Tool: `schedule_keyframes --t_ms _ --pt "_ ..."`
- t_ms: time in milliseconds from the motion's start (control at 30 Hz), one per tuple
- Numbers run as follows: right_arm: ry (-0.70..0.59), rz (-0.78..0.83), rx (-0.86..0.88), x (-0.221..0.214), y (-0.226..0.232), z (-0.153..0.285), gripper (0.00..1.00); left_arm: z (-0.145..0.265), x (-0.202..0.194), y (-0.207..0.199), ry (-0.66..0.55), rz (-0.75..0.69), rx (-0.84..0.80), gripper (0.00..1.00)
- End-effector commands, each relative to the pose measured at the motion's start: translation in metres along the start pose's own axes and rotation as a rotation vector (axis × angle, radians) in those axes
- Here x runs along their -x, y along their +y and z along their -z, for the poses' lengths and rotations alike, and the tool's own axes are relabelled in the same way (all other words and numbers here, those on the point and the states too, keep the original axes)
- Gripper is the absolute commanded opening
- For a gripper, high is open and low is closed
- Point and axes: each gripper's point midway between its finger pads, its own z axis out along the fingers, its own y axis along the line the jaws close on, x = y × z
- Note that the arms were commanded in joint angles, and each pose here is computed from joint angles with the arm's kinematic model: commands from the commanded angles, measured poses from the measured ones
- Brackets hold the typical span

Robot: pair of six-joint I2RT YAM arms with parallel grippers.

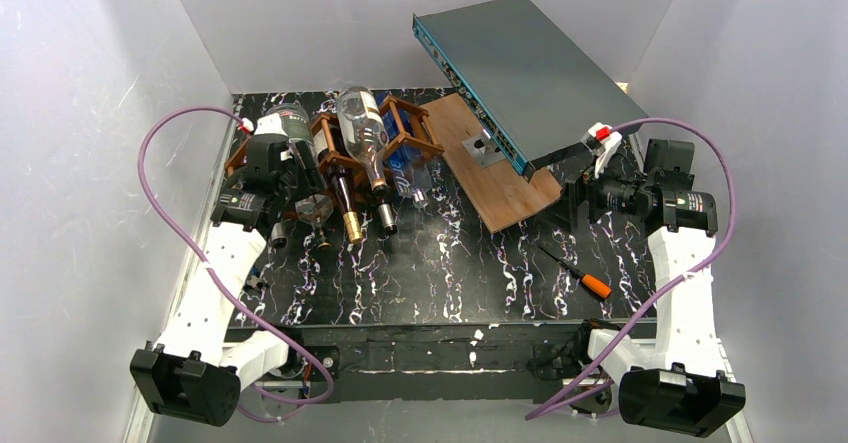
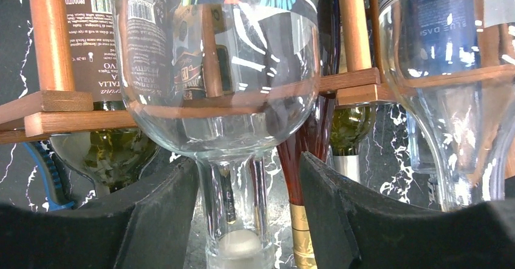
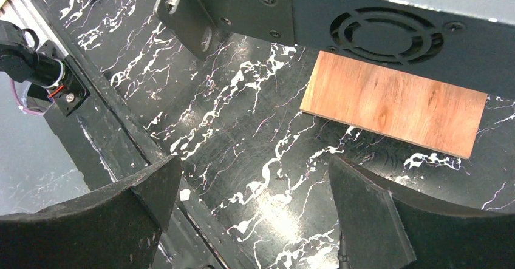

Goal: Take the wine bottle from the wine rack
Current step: Pick up the wine bottle from the wine rack.

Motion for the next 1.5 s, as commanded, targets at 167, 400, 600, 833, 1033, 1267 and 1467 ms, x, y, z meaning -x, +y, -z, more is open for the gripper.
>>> schedule_keyframes --t_ms 167,400,600,833,1033,1267,1467 --pt "-0.030 0.019 -0.009 0.004 0.000 0.001 1.00 -0.013 -0.003 0.003 -0.021 -0.002 0.019 0.56" --pt "-0.029 0.018 -0.009 0.003 -0.001 0.001 1.00 -0.016 -0.004 0.004 -0.019 -0.010 0.023 0.53" --pt "-0.028 0.018 -0.012 0.003 -0.001 0.001 1.00 -0.019 -0.007 0.004 -0.010 -0.013 0.024 0.47" --pt "-0.028 0.017 -0.012 0.003 -0.001 0.001 1.00 -0.006 0.004 0.001 -0.050 -0.013 -0.001 0.02" --pt "-0.030 0.017 -0.010 0.003 -0.001 0.001 1.00 0.016 0.024 0.000 -0.125 -0.029 -0.017 0.00" --pt "-0.031 0.017 -0.012 0.002 -0.001 0.001 1.00 0.032 0.048 -0.003 -0.227 -0.047 -0.042 0.00" --pt "-0.032 0.017 -0.013 0.002 -0.001 0.001 1.00 0.043 0.056 -0.005 -0.266 -0.057 -0.060 0.00"
